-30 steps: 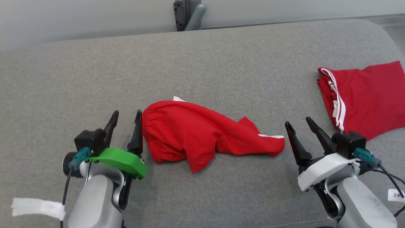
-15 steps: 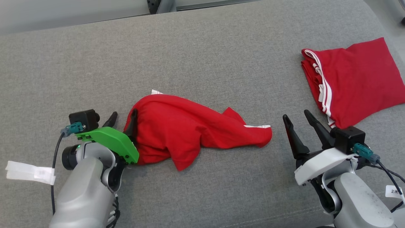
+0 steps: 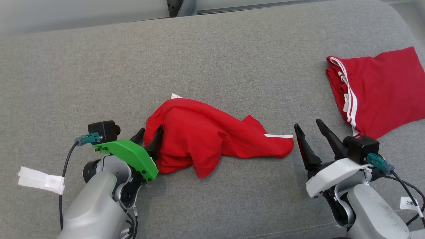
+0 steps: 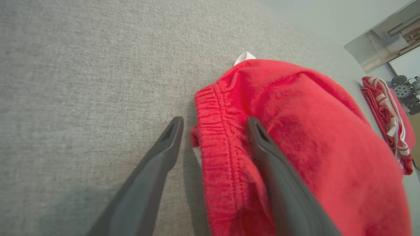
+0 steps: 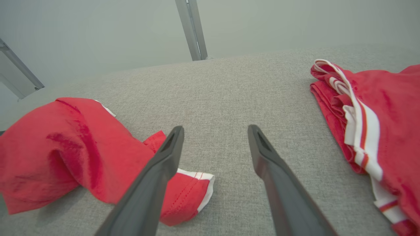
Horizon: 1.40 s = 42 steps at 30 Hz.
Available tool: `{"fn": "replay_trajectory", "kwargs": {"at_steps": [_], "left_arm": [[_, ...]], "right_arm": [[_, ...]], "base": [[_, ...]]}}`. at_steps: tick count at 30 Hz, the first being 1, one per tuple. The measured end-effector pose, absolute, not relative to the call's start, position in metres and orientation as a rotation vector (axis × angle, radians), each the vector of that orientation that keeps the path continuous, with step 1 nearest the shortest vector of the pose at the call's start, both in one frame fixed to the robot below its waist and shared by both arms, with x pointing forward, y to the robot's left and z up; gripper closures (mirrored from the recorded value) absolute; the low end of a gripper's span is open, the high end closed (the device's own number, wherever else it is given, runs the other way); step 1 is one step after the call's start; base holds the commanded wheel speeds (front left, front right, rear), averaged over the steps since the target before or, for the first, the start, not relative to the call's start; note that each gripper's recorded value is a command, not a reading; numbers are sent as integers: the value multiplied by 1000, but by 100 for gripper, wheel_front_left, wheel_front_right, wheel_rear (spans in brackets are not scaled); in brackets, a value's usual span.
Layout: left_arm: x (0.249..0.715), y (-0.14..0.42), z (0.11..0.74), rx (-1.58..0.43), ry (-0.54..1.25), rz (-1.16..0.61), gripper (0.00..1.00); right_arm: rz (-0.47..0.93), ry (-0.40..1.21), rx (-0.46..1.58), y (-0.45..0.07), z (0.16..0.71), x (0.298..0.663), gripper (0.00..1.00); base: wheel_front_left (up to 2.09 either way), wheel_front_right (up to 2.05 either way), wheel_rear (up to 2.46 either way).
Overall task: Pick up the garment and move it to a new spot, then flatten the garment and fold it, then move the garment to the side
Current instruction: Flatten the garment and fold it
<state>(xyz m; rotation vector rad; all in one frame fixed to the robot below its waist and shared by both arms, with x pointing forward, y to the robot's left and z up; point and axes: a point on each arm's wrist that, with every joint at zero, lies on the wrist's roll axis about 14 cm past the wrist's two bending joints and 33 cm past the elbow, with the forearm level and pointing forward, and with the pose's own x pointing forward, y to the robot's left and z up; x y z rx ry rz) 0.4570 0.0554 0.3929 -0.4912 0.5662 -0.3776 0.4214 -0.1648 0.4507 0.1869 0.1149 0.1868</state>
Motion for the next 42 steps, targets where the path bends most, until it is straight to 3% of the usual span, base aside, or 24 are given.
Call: {"fn": "replay_trajectory", "kwargs": {"at_steps": [3,4,5,10,15,19,23,26,30,34,40,42], "left_arm": [[454,55,392,-486,565,-381,3],[454,54,392,-476,562,-389,60],[454,54,394,-475,550,-391,100],[460,48,404,-464,494,-416,100],[486,30,452,-361,296,-519,100],[512,-7,538,-301,40,-653,100],[515,-26,667,-349,-339,-736,100],[502,-23,694,-371,-448,-733,100],[500,-7,649,-360,-359,-667,100],[499,31,566,-332,-158,-536,100],[451,88,440,-300,165,-350,100],[432,99,415,-290,238,-314,64]], "right_arm": [[191,118,186,-163,450,420,0],[192,119,185,-163,450,419,0],[191,119,186,-163,450,419,0],[177,118,190,-168,451,416,0],[156,118,207,-173,451,414,0],[141,114,218,-176,452,414,0],[129,108,225,-179,454,414,0],[123,102,228,-181,456,414,0],[120,102,234,-180,455,416,0],[135,115,241,-173,450,419,0],[158,128,237,-167,445,425,0],[163,128,233,-166,445,426,0]], "base": [[0,0,0],[0,0,0],[0,0,0],[0,0,0],[0,0,0],[0,0,0],[0,0,0],[0,0,0],[0,0,0],[0,0,0],[0,0,0],[0,0,0]]}}
